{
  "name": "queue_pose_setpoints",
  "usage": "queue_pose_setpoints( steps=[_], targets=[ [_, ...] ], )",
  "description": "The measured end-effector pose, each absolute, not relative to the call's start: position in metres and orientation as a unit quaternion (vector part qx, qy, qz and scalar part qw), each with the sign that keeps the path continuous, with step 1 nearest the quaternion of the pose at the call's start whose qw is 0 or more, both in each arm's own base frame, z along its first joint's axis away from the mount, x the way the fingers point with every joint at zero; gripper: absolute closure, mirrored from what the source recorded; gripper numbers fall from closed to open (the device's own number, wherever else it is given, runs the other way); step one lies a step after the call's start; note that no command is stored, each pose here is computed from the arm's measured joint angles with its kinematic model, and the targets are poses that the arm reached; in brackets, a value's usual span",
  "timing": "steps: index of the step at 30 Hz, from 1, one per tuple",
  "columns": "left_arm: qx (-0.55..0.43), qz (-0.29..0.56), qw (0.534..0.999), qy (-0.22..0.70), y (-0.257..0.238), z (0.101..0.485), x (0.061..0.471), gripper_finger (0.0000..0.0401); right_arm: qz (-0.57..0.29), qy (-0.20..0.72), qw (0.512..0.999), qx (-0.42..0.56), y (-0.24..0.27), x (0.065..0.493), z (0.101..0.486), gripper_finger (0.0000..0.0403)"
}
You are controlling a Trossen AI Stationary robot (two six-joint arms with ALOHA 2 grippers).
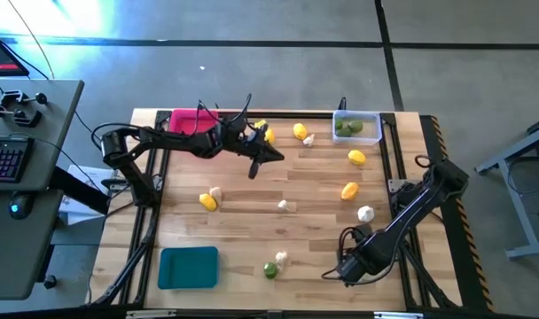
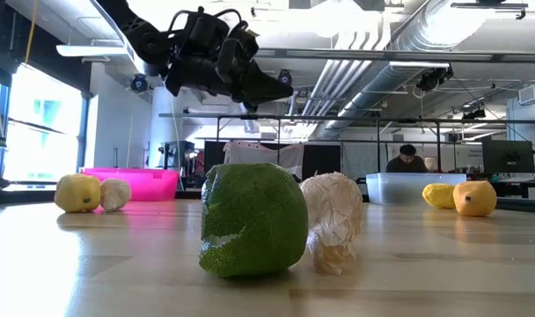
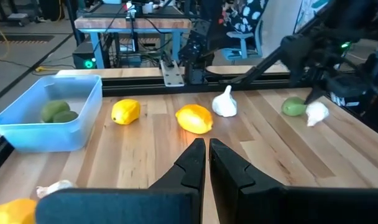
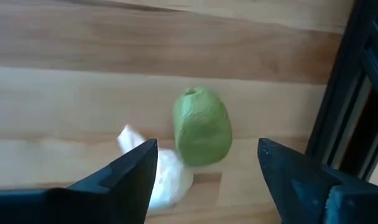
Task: Sort produce into baskets
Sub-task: Put the right lime into the transparent bin
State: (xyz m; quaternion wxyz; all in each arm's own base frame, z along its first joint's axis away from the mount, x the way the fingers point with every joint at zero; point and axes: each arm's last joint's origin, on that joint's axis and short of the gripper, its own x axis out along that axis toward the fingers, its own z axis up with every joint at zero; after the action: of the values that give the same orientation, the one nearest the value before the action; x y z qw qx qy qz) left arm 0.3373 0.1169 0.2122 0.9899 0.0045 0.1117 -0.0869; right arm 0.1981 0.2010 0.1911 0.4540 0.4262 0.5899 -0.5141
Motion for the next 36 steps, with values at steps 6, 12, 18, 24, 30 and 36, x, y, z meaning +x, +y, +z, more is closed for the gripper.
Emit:
queue_pose_setpoints(
  steps=[6, 12, 18, 24, 30, 36],
  targets=[
    [0.006, -0.095, 0.989, 0.112, 0.111, 0.212, 0.340, 0.0392, -0.500, 0.597, 0.465, 0.422, 0.198, 0.193, 0.172, 0.0144],
    [0.010, -0.079, 0.990, 0.114, 0.108, 0.212, 0.341, 0.0392, -0.472, 0.597, 0.473, 0.443, 0.196, 0.191, 0.151, 0.0145],
    [0.002, -0.077, 0.990, 0.115, 0.108, 0.212, 0.341, 0.0392, -0.461, 0.606, 0.484, 0.432, 0.194, 0.190, 0.148, 0.0203],
    [0.002, -0.073, 0.991, 0.109, 0.109, 0.213, 0.341, 0.0400, -0.439, 0.608, 0.506, 0.426, 0.192, 0.188, 0.157, 0.0300],
    [-0.004, -0.061, 0.995, 0.082, 0.115, 0.219, 0.341, 0.0401, -0.413, 0.560, 0.569, 0.438, 0.179, 0.186, 0.183, 0.0300],
    [-0.008, -0.049, 0.997, 0.050, 0.118, 0.226, 0.341, 0.0401, -0.397, 0.501, 0.643, 0.421, 0.152, 0.187, 0.209, 0.0300]
  ],
)
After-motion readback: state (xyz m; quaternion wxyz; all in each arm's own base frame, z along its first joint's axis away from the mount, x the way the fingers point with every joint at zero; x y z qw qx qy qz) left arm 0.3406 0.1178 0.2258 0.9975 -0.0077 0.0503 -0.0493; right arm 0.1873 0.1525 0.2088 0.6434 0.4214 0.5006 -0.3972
